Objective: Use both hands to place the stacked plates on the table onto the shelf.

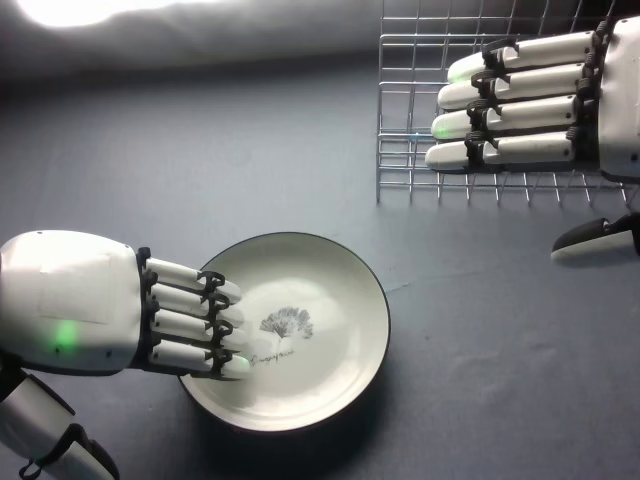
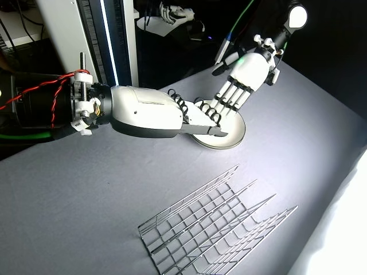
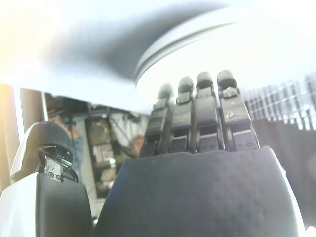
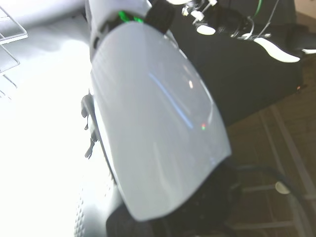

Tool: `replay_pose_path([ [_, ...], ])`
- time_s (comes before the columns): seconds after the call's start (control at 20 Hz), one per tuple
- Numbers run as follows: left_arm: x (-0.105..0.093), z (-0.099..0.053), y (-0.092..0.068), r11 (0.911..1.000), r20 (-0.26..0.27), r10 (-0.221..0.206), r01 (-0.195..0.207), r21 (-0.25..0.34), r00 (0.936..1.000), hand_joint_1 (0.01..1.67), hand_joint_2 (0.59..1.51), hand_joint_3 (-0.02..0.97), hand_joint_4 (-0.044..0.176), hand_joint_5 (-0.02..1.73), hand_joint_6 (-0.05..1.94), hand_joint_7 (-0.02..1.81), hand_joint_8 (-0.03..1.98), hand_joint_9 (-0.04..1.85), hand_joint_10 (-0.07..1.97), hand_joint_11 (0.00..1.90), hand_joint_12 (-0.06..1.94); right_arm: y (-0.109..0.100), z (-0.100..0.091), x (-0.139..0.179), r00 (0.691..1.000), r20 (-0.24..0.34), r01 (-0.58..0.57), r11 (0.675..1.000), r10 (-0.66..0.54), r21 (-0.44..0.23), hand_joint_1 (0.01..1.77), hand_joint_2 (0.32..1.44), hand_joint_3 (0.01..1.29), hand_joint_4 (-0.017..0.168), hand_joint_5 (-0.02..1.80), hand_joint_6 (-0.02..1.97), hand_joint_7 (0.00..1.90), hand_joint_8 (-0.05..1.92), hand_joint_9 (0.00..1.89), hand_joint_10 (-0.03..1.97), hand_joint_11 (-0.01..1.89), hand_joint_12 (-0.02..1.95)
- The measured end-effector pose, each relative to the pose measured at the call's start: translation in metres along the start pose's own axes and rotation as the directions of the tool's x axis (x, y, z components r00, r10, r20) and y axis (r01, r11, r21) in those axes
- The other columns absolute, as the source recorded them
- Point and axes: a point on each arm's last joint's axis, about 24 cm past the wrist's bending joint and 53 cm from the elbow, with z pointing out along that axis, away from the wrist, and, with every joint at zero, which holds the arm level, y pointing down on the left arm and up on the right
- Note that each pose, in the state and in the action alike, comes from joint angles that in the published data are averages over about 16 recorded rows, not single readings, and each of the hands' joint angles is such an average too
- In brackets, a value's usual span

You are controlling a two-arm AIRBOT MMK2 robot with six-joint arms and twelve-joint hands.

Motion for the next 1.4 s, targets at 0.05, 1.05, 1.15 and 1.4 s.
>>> replay_pose_path([
  [0.05, 0.002, 0.000, 0.003, 1.0000, -0.005, 0.005, -0.005, -0.006, 1.0000, 0.02, 1.088, 0.015, 0.002, 0.06, 0.00, 0.07, 0.00, 0.06, 0.01, 0.03, 0.06, 0.000, 0.000, 0.000, 1.000, 0.001, 0.002, 1.000, -0.002, 0.000, 0.01, 1.30, 0.01, 0.004, 0.08, 0.02, 0.11, 0.01, 0.07, 0.02, 0.02, 0.24],
  [1.05, 0.036, 0.008, 0.015, 0.9998, -0.075, -0.007, 0.005, -0.022, 0.9971, 0.02, 1.087, 0.015, -0.008, 0.02, -0.03, 0.03, -0.01, 0.05, 0.00, 0.02, 0.06, 0.020, 0.012, 0.020, 0.984, -0.013, 0.172, 0.965, -0.178, -0.200, 0.01, 1.30, 0.01, 0.004, 0.12, 0.02, 0.13, 0.01, 0.10, 0.02, 0.02, 0.28],
  [1.15, 0.037, 0.014, 0.012, 0.9998, -0.072, -0.013, 0.012, -0.014, 0.9973, 0.02, 1.088, 0.015, -0.008, 0.01, -0.03, 0.02, -0.01, 0.05, -0.01, 0.02, 0.06, 0.024, 0.016, 0.023, 0.983, -0.013, 0.173, 0.960, -0.181, -0.221, 0.01, 1.30, 0.01, 0.004, 0.13, 0.02, 0.14, 0.01, 0.11, 0.02, 0.02, 0.30],
  [1.4, 0.034, 0.032, 0.003, 0.9997, -0.055, -0.021, 0.021, 0.008, 0.9983, 0.02, 1.094, 0.015, -0.009, 0.01, -0.03, 0.01, -0.01, 0.05, -0.01, 0.03, 0.04, 0.032, 0.025, 0.034, 0.982, -0.022, 0.173, 0.949, -0.186, -0.264, 0.01, 1.30, 0.01, 0.004, 0.14, 0.02, 0.16, 0.01, 0.12, 0.02, 0.02, 0.32],
])
